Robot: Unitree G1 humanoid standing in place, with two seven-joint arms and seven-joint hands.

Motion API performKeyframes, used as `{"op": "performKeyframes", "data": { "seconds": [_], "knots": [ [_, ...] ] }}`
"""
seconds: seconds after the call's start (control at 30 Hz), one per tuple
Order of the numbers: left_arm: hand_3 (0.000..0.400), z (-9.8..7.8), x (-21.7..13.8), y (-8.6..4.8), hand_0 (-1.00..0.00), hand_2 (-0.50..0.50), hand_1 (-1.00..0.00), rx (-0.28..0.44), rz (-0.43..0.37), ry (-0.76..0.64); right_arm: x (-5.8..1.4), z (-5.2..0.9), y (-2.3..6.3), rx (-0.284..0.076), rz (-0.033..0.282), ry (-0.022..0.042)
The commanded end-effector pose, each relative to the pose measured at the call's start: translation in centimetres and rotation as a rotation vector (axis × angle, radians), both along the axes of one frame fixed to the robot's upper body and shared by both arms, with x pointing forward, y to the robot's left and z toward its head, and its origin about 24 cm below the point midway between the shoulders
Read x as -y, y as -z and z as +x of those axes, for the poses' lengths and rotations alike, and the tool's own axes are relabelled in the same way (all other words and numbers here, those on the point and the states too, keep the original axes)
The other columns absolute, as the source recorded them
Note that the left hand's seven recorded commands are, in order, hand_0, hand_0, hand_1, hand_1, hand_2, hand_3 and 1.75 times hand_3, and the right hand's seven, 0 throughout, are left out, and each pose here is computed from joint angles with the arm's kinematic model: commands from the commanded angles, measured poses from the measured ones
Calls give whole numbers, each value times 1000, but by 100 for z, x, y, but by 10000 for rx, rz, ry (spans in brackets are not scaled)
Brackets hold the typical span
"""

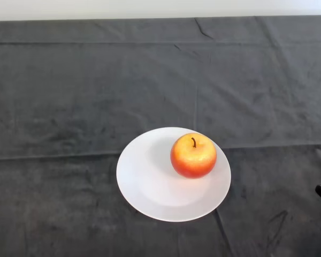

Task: Move the apple to the plate

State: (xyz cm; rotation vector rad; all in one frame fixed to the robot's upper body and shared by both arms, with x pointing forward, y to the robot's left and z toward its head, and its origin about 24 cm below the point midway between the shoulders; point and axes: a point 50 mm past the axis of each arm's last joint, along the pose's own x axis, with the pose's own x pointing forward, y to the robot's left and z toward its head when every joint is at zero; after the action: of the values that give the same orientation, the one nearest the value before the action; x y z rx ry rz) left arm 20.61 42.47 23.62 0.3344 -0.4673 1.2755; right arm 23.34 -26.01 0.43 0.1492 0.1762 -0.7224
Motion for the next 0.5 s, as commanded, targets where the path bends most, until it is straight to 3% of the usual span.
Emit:
{"op": "performKeyframes", "data": {
  "seconds": [0.03, 0.5],
  "knots": [
    [0, -9, -24, -138, 0, 0, 0, -273, 658, -42, -40, -83, 170, -741, 541, 101],
    [0, -9, -37, -128, 0, 0, 0, -318, 645, -9, -40, -83, 170, -742, 541, 101]
  ]
}}
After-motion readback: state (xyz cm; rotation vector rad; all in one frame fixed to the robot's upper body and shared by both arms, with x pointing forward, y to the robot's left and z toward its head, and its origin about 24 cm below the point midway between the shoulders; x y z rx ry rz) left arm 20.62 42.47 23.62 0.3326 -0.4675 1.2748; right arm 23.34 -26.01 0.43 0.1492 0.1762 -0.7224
